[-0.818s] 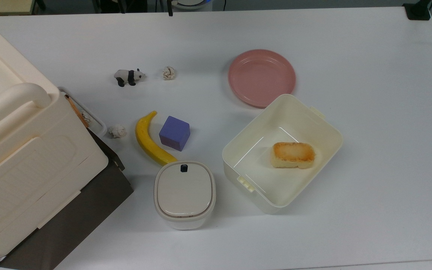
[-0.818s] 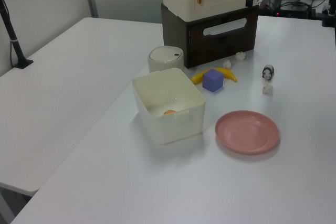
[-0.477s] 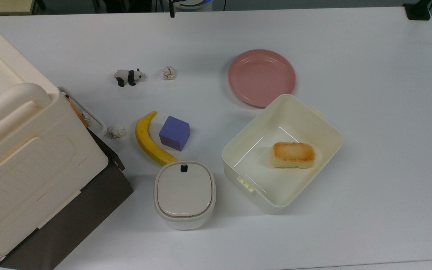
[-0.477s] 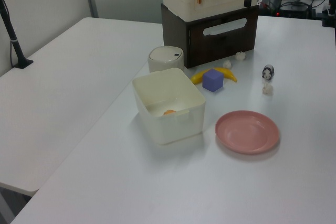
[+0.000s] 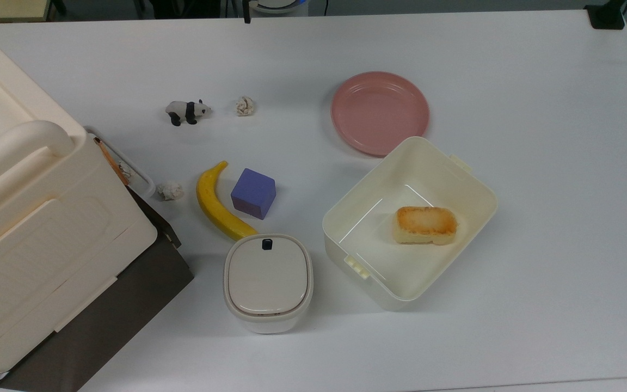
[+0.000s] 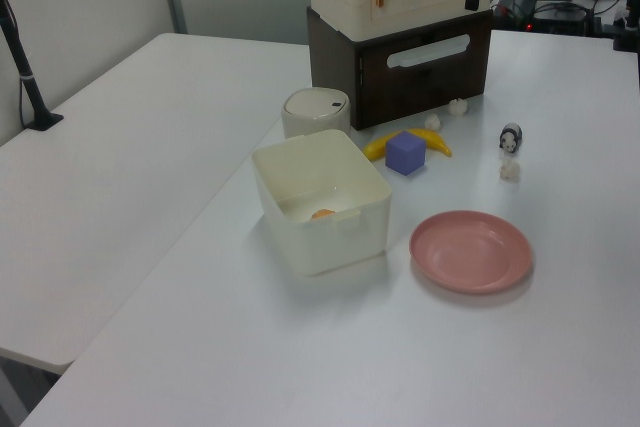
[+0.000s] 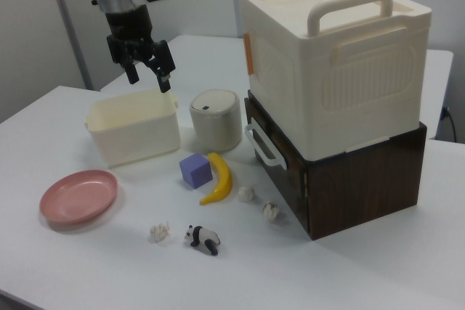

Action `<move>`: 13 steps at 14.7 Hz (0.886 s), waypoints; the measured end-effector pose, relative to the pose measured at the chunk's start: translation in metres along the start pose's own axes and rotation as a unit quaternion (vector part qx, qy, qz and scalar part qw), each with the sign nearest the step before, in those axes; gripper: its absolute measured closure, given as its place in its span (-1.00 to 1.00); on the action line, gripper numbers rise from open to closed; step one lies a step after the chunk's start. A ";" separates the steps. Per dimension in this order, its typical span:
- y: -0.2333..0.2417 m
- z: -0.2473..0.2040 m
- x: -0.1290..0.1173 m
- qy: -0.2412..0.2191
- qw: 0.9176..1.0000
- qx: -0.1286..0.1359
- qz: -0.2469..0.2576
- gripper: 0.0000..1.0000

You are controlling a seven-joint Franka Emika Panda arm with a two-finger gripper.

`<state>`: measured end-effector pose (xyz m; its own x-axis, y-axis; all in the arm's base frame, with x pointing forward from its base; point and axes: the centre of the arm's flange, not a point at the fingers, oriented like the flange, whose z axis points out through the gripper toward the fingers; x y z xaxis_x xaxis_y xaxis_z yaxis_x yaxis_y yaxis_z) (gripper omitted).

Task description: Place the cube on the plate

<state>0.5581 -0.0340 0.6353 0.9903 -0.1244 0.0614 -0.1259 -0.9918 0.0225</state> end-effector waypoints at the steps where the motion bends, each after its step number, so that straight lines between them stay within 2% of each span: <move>1: 0.001 0.000 0.000 0.000 1.000 0.000 0.000 -1.00; 5: 0.002 -0.004 -0.001 0.003 1.000 0.000 0.000 -1.00; 13: 0.010 -0.002 -0.008 -0.020 1.000 -0.001 -0.005 -1.00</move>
<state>0.5490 -0.0428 0.6370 0.9931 -0.1156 0.0210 -0.1162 -0.9929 0.0258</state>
